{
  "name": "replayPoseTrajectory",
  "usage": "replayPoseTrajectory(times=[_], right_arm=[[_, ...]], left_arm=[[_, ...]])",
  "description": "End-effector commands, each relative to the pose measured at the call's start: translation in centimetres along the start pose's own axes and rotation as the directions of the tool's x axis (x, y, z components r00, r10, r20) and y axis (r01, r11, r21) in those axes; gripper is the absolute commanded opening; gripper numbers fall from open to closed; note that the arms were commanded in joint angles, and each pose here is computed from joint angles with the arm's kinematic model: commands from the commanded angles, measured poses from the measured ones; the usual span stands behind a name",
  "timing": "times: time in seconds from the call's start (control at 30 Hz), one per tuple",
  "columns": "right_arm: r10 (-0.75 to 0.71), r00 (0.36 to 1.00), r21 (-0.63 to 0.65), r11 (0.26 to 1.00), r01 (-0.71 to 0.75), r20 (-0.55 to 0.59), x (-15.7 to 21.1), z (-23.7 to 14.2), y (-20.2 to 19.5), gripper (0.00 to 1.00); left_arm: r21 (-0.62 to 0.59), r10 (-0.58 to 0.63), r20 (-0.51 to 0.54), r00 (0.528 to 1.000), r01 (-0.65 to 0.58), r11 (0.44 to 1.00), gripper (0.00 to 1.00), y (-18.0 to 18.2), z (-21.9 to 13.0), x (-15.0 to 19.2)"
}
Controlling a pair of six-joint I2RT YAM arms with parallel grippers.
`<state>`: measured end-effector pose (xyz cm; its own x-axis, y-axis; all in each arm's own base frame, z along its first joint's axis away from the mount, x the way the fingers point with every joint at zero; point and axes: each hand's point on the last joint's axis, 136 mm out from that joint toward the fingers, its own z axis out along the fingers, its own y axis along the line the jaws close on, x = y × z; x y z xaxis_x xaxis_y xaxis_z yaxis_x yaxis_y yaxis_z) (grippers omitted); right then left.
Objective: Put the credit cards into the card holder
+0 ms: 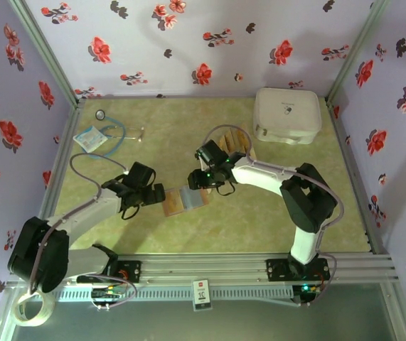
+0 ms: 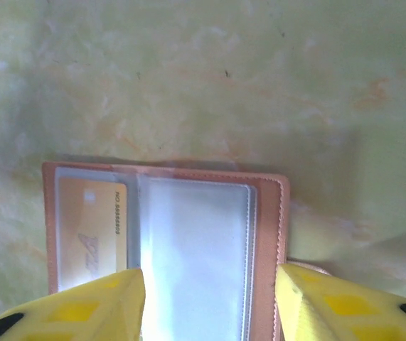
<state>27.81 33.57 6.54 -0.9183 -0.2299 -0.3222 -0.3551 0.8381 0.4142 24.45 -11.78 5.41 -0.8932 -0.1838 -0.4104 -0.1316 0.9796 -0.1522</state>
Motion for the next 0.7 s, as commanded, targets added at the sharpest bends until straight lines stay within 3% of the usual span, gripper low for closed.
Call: replayPoseTrajectory(times=[0.0, 0.67], right_arm=[[-0.002, 1.000, -0.034, 0.999, 0.002, 0.001, 0.3, 0.2, 0.6, 0.53], [0.011, 0.999, -0.024, 1.000, -0.012, -0.048, 1.7, 2.2, 0.0, 0.55]], left_arm=[[0.014, -0.005, -0.038, 0.999, 0.006, 1.000, 1.00, -0.2, 0.1, 1.6], [0.000, 0.042, -0.054, 0.998, -0.042, 0.999, 1.00, -1.5, 2.1, 3.1]])
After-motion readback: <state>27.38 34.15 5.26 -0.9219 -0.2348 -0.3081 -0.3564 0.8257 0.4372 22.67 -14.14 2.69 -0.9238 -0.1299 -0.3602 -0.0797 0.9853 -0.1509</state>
